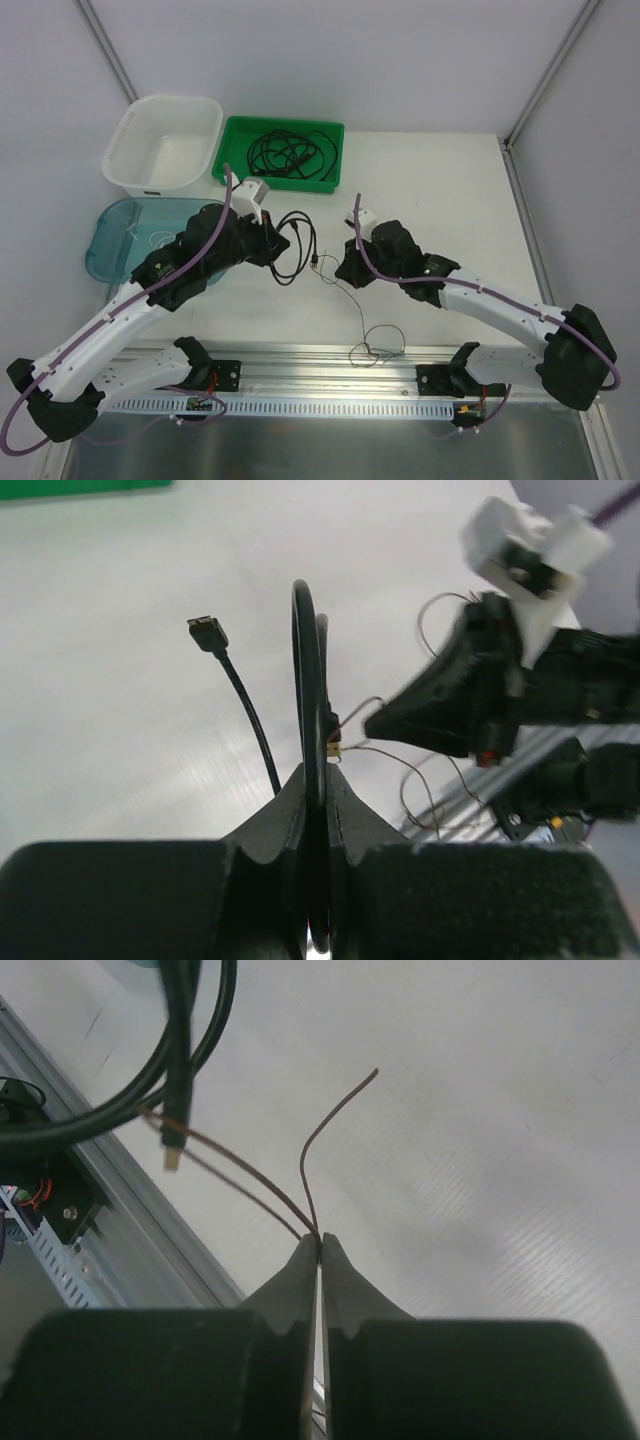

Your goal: Untangle the cables

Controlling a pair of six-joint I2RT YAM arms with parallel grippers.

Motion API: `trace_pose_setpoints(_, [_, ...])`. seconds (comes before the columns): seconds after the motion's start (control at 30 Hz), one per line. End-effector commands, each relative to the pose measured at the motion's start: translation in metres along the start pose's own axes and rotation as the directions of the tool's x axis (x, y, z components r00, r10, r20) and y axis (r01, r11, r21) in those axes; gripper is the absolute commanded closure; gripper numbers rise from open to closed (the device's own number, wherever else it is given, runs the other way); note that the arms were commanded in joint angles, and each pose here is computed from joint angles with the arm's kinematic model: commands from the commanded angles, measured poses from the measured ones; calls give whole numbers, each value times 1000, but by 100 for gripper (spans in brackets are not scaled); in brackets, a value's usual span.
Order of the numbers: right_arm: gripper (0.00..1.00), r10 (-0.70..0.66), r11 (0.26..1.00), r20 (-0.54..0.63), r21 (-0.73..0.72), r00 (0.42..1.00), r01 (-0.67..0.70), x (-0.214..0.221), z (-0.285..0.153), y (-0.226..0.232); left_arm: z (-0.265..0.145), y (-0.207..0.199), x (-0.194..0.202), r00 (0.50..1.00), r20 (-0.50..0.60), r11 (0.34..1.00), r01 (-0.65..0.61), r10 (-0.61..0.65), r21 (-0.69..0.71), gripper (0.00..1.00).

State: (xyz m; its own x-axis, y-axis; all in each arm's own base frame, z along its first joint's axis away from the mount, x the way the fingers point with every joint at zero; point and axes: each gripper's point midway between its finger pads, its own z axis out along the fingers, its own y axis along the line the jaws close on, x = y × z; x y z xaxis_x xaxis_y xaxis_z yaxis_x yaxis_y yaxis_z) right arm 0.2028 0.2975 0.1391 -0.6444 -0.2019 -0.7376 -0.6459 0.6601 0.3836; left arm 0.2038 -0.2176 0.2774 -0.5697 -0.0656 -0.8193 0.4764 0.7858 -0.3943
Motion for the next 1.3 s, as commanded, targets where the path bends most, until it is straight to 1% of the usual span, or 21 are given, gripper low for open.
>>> trace_pose_setpoints(0.0, [99,-68,997,98,-34,993,72,-34,-37,17,6,26,-12,998,57,989,-9,18,-150,100])
trace_pose_setpoints(0.17, [99,-115,993,92,9,989,114,-27,-65,12,17,64,-18,995,97,931,21,16,-364,100])
trace_pose_setpoints(0.33, [99,-120,990,107,84,987,112,-18,-83,-3,30,86,-33,994,112,887,61,-11,-457,100])
trace_pose_setpoints(0.4, [99,-104,988,108,125,989,90,-15,-85,-11,32,83,-43,992,124,896,85,-34,-436,100])
trace_pose_setpoints(0.43, [99,-93,974,91,214,992,72,-12,-87,-28,34,81,-48,991,131,900,89,-36,-427,100])
trace_pose_setpoints(0.5, [99,-43,951,75,310,996,17,-7,-89,-48,35,77,-64,989,146,911,86,-29,-404,100])
trace_pose_setpoints(0.6, [99,56,894,86,439,995,-88,-2,-95,-80,36,78,-90,982,183,920,102,-33,-377,100])
trace_pose_setpoints(0.67, [99,143,823,86,543,986,-167,2,-100,-105,41,73,-99,983,178,941,106,-51,-320,100])
trace_pose_setpoints(0.7, [99,171,800,78,571,982,-185,5,-102,-113,39,78,-112,977,203,940,122,-58,-318,100])
trace_pose_setpoints(0.73, [97,203,772,63,604,977,-199,10,-104,-120,46,76,-115,980,192,949,116,-61,-293,100])
trace_pose_setpoints(0.8, [89,248,747,57,625,967,-228,12,-101,-129,46,78,-134,975,219,954,98,-35,-284,100])
trace_pose_setpoints(0.83, [76,258,747,50,623,965,-232,14,-99,-129,54,82,-138,976,217,953,94,-31,-287,100])
trace_pose_setpoints(0.9, [55,258,755,40,615,965,-227,14,-97,-128,58,82,-156,971,236,961,96,-33,-261,100])
trace_pose_setpoints(0.93, [34,255,764,38,604,966,-226,13,-95,-126,67,97,-160,971,232,953,117,-51,-280,100])
trace_pose_setpoints(1.0, [20,247,772,31,598,969,-216,14,-95,-125,70,98,-181,962,267,958,132,-62,-253,100])
trace_pose_setpoints(1.03, [15,240,777,30,593,970,-211,13,-96,-125,82,111,-184,963,260,952,145,-73,-269,100])
trace_pose_setpoints(1.07, [12,235,781,28,590,972,-206,13,-97,-124,83,109,-200,955,289,959,140,-66,-245,100])
trace_pose_setpoints(1.13, [9,213,796,28,575,977,-190,10,-99,-121,107,124,-203,958,275,955,151,-79,-253,100])
trace_pose_setpoints(1.17, [9,206,800,29,570,978,-186,9,-100,-120,107,130,-221,947,311,955,159,-76,-250,100])
trace_pose_setpoints(1.2, [8,196,806,21,567,980,-173,10,-101,-120,113,133,-226,946,313,957,169,-90,-237,100])
trace_pose_setpoints(1.27, [8,187,820,20,547,982,-167,9,-102,-116,136,159,-227,945,303,949,202,-124,-243,100])
